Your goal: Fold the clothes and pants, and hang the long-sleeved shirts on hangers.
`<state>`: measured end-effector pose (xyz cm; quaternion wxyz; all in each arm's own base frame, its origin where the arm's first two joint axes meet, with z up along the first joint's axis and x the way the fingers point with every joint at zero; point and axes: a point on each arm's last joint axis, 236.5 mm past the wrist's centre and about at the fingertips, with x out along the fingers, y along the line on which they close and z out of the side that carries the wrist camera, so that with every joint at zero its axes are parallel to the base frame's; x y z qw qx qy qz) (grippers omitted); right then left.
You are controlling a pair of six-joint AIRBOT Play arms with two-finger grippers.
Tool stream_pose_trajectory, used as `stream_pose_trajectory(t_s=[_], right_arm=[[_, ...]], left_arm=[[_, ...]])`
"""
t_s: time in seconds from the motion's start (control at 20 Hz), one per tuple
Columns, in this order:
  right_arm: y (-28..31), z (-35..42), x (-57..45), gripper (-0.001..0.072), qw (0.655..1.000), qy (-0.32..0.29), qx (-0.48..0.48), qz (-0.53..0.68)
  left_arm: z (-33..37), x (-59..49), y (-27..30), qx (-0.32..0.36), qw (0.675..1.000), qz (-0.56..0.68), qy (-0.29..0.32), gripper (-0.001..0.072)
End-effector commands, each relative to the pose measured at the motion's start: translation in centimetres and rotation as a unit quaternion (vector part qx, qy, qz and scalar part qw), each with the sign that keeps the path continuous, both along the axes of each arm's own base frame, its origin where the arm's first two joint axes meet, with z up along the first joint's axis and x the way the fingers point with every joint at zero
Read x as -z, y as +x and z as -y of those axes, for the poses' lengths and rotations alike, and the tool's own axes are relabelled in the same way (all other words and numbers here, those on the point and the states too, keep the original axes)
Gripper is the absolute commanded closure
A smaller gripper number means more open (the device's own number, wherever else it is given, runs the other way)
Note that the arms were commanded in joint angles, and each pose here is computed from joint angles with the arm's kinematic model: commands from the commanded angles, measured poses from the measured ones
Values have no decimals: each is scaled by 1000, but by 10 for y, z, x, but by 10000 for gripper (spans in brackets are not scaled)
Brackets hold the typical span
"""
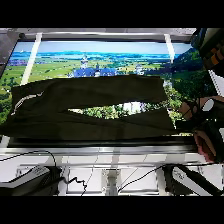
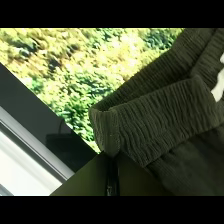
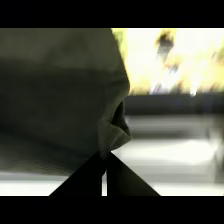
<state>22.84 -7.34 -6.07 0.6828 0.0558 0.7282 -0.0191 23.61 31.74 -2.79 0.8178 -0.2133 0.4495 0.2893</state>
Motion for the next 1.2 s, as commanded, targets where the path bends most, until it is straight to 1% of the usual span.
stream_pose_trajectory(t_s=[0.0,0.05,0.1,0.15,0.2,0.25,0.4,0.5,0.55,0.65,0.8,0.85,0.9,0.95,1.0,1.15], right_arm=[[52,2,-2,697,994,-2,25,109],[51,0,-2,684,994,2,30,107],[48,2,-1,572,994,-2,31,101],[44,8,-1,334,995,-15,33,92],[40,12,0,142,995,-25,37,84],[39,14,0,75,996,-28,36,83],[59,10,-3,79,991,-17,56,124],[83,1,-7,82,983,8,79,168],[90,-6,-6,85,981,28,90,170],[92,-19,3,85,984,65,94,138],[90,-16,10,89,991,69,58,94],[94,-13,8,114,991,65,56,98],[100,-11,5,176,991,62,56,107],[104,-11,1,201,990,64,57,112],[101,-15,-1,201,990,73,56,106],[73,-27,-2,201,994,95,2,51]], left_arm=[[-6,-9,6,-11,1000,21,13,671],[-7,-10,7,-8,1000,22,19,671],[-7,-10,6,3,1000,17,24,671],[-8,-10,6,9,999,14,28,670],[-8,-10,6,9,999,14,28,670],[-7,-10,6,9,999,14,27,670],[-5,-10,10,13,999,18,25,670],[-2,-12,15,10,999,28,19,669],[-1,-13,18,7,999,36,15,670],[2,-16,26,1,998,56,5,670],[4,-17,29,-1,998,64,0,669],[4,-17,29,-2,998,63,-1,670],[4,-16,29,-1,998,63,-1,670],[4,-16,29,-1,998,63,-1,670],[4,-16,29,-1,998,63,-1,670],[2,-13,23,5,999,47,8,670]])
